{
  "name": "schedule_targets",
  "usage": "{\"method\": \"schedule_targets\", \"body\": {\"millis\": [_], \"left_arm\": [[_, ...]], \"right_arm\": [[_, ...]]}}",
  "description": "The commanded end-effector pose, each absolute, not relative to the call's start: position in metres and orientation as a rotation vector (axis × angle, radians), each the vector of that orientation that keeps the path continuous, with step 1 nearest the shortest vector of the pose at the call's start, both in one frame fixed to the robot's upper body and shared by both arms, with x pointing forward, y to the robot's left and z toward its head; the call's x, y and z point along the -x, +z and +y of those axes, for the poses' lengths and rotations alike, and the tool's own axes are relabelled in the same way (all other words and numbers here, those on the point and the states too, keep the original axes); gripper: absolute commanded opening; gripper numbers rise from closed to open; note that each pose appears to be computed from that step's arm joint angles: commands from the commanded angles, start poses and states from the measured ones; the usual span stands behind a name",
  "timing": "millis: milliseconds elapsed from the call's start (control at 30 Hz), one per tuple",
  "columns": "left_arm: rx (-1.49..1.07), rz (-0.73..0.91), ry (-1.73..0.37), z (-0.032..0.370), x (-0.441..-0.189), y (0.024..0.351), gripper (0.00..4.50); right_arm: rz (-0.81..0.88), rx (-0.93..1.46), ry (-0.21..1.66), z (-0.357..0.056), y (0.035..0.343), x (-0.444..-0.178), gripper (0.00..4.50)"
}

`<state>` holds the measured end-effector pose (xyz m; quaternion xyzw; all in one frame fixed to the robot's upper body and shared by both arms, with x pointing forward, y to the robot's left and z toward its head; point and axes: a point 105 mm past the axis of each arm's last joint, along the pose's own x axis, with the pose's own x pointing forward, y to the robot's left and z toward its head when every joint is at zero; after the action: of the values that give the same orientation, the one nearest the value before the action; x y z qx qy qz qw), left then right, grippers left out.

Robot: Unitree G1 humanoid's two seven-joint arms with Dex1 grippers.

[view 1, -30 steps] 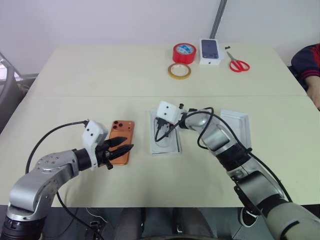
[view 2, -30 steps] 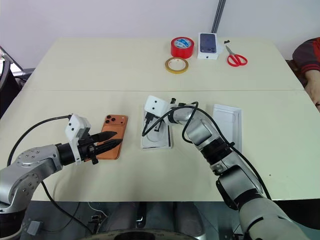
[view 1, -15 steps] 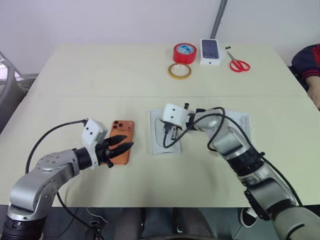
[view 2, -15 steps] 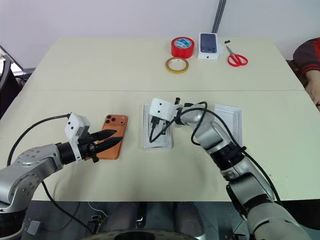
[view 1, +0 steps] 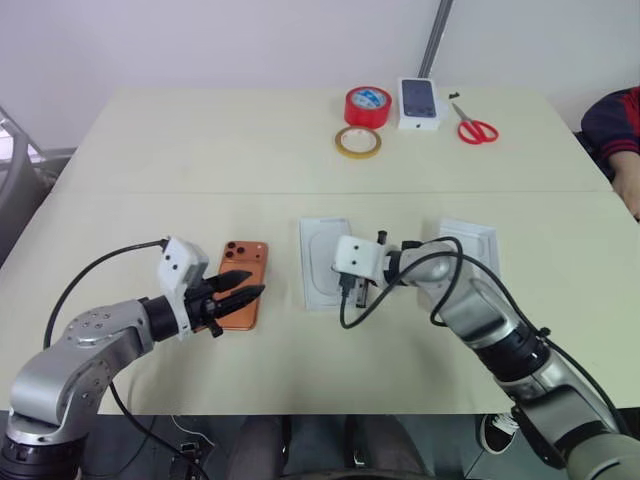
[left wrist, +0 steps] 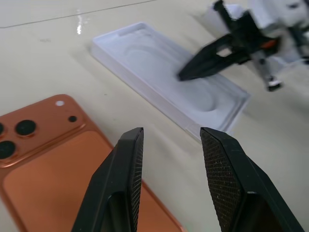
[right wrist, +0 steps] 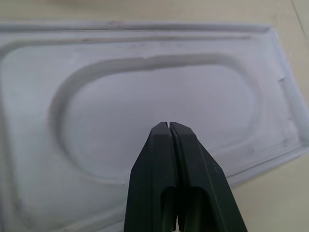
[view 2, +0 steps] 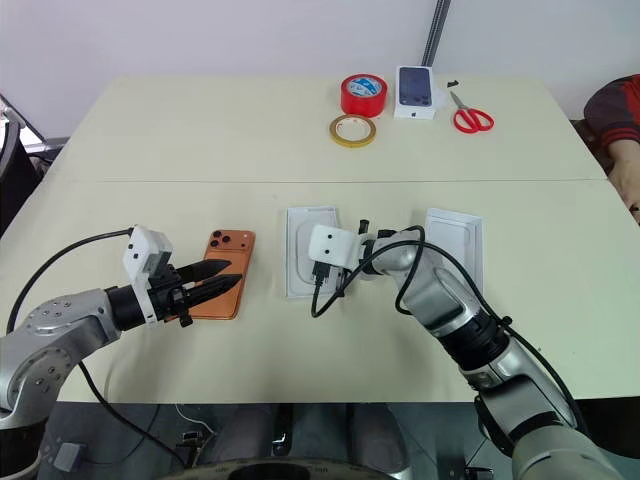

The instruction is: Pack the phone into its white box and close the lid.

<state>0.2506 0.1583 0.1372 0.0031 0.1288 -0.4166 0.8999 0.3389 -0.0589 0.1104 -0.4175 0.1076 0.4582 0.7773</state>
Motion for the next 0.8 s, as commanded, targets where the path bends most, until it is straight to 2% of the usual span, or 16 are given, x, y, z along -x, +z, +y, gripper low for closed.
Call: {"method": "schedule_targets", "body": {"millis": [33,167,333,433,533,567,700,800], "left_arm": [[-0.043,0.222,-0.904,0.155,-0.244,0.149,1.94],[-0.061,0.223,-0.910,0.155,-0.242,0.148,1.94],[0.030,0.203,-0.667,0.187,-0.267,0.151,1.94],[0.091,0.240,-0.451,0.219,-0.285,0.148,2.80],[0.068,0.333,-0.343,0.233,-0.292,0.140,4.29],[0.068,0.386,-0.322,0.235,-0.293,0.134,4.40],[0.107,0.569,-0.331,0.231,-0.291,0.113,4.40],[0.119,0.649,-0.395,0.220,-0.284,0.107,4.40]], "right_arm": [[0.201,0.925,0.942,-0.058,0.119,-0.348,0.06],[0.180,0.922,0.941,-0.055,0.122,-0.350,0.06],[0.066,0.861,0.985,-0.039,0.149,-0.342,0.06],[0.026,0.793,1.029,-0.023,0.163,-0.335,0.00],[0.037,0.748,1.077,-0.006,0.162,-0.328,0.00],[0.055,0.756,1.106,0.000,0.157,-0.325,0.00],[0.124,0.852,1.188,0.020,0.136,-0.317,0.00],[0.151,0.864,1.235,0.031,0.129,-0.312,0.00]]}}
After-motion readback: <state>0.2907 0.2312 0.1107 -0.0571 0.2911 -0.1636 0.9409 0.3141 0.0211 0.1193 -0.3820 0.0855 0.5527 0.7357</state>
